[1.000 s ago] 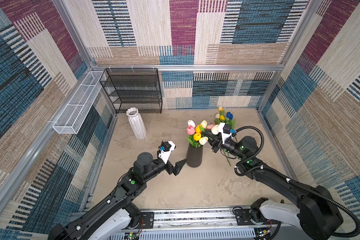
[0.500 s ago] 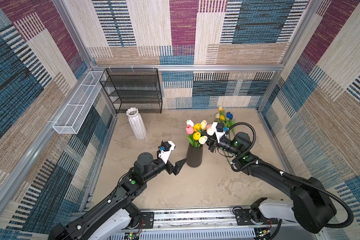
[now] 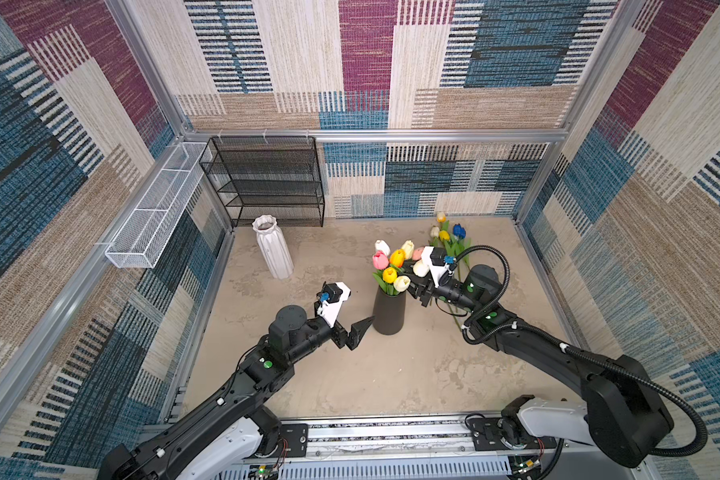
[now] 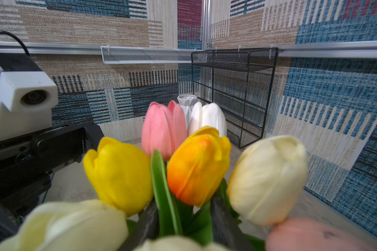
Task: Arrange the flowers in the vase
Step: 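Open the right gripper to release the white tulip and draw back, then slide the dark vase away with the left gripper while the right draws back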
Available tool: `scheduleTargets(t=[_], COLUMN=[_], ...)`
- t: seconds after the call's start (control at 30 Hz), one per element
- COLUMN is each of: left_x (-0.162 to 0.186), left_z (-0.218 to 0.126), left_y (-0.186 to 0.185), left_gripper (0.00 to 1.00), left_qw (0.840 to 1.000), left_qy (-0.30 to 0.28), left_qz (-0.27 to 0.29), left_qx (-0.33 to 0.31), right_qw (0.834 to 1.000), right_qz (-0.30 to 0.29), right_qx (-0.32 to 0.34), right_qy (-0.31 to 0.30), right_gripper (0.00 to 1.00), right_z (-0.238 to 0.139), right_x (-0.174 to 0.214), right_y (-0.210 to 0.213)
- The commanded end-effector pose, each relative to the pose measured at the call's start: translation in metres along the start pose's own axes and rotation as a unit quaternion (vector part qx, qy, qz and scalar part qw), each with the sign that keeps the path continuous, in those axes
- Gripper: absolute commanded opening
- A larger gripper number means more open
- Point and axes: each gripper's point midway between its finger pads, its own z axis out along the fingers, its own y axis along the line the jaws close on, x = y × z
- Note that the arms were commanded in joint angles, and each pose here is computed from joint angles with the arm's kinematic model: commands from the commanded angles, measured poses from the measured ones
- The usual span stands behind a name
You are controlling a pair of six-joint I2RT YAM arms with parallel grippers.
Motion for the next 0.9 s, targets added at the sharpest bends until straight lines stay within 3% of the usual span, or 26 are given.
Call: scheduleTargets(t=[0.0, 0.13, 0.5, 0.87], left_x=[-0.009, -0.01, -0.022, -0.02], left_z=[0.001, 0.005, 0.018, 0.048], left_y=[0.002, 0.002, -0.003, -0.002], left_gripper=[0.97, 0.97, 1.0, 1.0], left_qw=[1.0, 1.0, 0.999, 0.999], left_qy=[-0.02, -0.02, -0.018, 0.006], left_qz=[0.007, 0.007, 0.02, 0.036], left_qx=[-0.004, -0.002, 0.021, 0.038], right_qw=[1.0, 0.999, 0.997, 0.995], right_qz=[-0.009, -0.02, -0.058, -0.028], right_qx=[0.02, 0.039, 0.041, 0.07], right_qy=[-0.001, -0.007, -0.025, -0.063], right_gripper=[0.49, 0.55, 0.7, 0.75], right_z=[-0.006, -0.017, -0.026, -0.028], right_x=[-0.001, -0.007, -0.072, -0.136], right_y=[-0.003, -0.003, 0.005, -0.004])
